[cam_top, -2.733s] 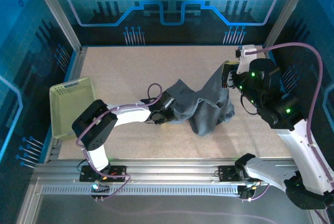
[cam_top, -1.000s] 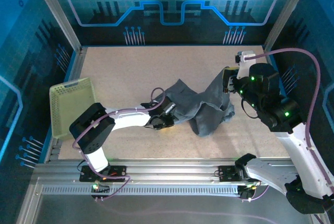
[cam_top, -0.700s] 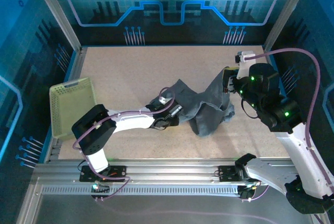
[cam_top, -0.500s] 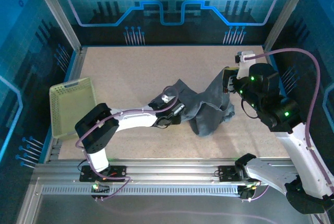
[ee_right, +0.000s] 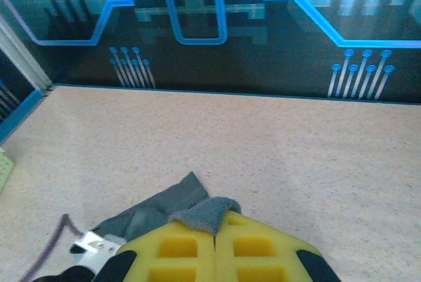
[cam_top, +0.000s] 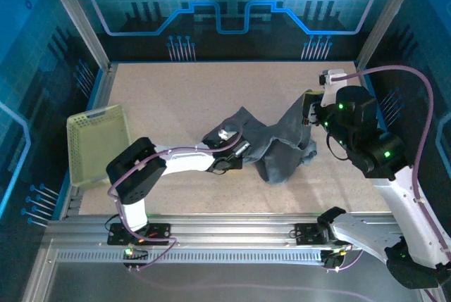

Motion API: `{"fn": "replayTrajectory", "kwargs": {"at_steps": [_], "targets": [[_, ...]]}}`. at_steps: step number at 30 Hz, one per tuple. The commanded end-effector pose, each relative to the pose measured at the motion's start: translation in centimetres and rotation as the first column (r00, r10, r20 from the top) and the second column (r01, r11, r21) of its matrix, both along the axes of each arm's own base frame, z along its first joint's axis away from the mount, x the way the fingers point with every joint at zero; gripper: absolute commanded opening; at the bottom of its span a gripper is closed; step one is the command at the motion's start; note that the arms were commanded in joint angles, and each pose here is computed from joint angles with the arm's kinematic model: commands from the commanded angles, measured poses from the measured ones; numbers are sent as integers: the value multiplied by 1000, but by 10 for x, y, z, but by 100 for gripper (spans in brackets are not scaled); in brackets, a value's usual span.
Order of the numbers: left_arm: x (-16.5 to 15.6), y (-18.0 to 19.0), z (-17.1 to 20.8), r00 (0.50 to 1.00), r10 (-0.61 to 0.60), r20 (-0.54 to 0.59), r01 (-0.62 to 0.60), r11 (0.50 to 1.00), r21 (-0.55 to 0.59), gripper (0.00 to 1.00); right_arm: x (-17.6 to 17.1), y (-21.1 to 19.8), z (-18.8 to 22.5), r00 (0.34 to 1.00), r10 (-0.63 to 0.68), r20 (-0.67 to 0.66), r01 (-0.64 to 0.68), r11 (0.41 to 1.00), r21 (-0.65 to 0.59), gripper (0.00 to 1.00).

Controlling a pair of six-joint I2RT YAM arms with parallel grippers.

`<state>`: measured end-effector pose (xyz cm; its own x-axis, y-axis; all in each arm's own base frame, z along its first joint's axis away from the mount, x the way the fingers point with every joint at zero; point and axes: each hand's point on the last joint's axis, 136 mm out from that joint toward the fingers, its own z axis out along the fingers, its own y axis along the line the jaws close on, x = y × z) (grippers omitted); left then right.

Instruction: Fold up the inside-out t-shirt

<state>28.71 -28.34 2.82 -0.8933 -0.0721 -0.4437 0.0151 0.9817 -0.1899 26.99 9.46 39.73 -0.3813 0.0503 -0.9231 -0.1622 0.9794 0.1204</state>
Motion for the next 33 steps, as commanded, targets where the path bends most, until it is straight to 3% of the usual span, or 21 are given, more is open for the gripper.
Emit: {"fn": "replayTrajectory", "kwargs": {"at_steps": [1, 4, 8, 10, 14, 16, 20, 23, 25, 27, 29, 33], "targets": [[7, 14, 39, 994, 2, 108, 2, 999, -43, 0, 1, -42, 11, 980, -200, 18, 200, 980, -20, 0], [8, 33, 71, 979, -13, 203, 33, 995, -95, 0, 3, -77, 17, 937, -350, -4, 350, 937, -26, 0], [8, 74, 122, 936, -7, 353, 77, 980, -185, 0, -10, -130, 29, 827, -561, -26, 562, 827, 13, 0], [4, 92, 153, 895, 1, 446, 114, 966, -232, 0, -15, -143, 30, 796, -604, -41, 606, 793, 59, 0], [-5, 107, 195, 823, -12, 569, 202, 940, -273, 15, -14, -147, 28, 803, -593, -62, 595, 789, 155, 0], [2, 113, 185, 848, -1, 531, 175, 944, -278, 17, -7, -136, 24, 839, -539, -72, 542, 820, 186, 0], [23, 125, 128, 944, 83, 320, 14, 957, -289, 25, 14, -97, 1, 927, -348, -138, 373, 890, 262, 0], [27, 136, 85, 978, 166, 123, -138, 968, -209, 25, 22, -83, -30, 933, -287, -218, 341, 899, 276, 0], [18, 130, 77, 980, 190, 50, -178, 965, -192, 24, 24, -78, -44, 931, -266, -250, 332, 902, 276, 0], [0, 118, 87, 976, 204, 70, -195, 973, -124, 34, 25, -72, -45, 939, -243, -244, 307, 911, 275, 0], [-20, 97, 97, 983, 172, 68, -166, 982, -92, 39, 25, -71, -42, 943, -243, -227, 299, 917, 264, 0], [-53, 46, 86, 993, 106, -46, -110, 990, -91, 47, 27, -70, -36, 946, -242, -214, 294, 920, 258, 0]]}}
